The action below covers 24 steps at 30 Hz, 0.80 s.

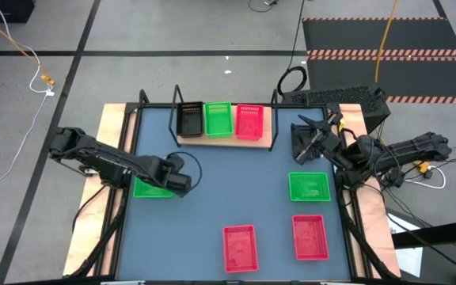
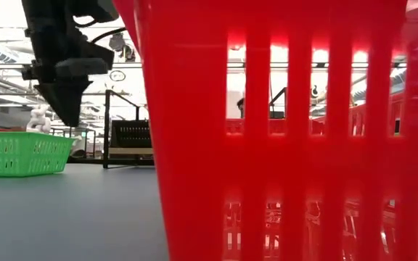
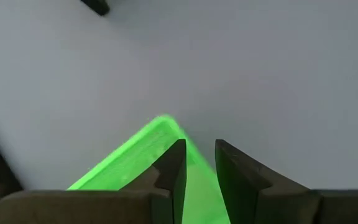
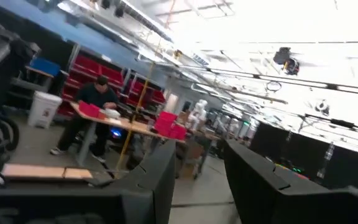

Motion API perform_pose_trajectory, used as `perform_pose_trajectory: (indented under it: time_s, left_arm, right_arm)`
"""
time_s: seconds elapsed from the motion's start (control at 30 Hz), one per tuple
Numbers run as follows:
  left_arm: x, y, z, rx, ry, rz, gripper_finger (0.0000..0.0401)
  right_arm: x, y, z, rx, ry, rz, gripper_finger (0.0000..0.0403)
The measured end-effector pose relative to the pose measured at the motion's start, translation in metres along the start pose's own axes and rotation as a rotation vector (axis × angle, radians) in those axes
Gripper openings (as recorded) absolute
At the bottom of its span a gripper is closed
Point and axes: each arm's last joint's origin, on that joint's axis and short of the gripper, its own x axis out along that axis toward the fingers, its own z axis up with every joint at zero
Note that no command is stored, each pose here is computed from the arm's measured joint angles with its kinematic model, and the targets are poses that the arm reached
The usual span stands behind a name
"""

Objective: Stack baskets on shelf by color
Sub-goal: Stack the left green bin on top of the green bin on the shelf

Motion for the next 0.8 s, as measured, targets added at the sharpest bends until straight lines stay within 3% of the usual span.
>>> perform_pose_trajectory:
  time_s: [0.33,0.53,0.8]
  left_arm:
    - [0.022,0.009,-0.013,-0.06,0.037,0.049,0.0088]
    - [0.033,0.01,-0.021,-0.051,0.097,0.01,0.0087]
    - [0.025,0.003,-0.015,-0.023,0.117,-0.057,0.0042]
  right_arm:
    - [0.004,-0.003,-0.003,0.017,-0.013,-0.001,0.013]
    - [0.004,-0.003,-0.003,0.028,-0.014,-0.001,0.013]
    - [0.004,-0.003,-0.002,0.046,-0.016,-0.002,0.013]
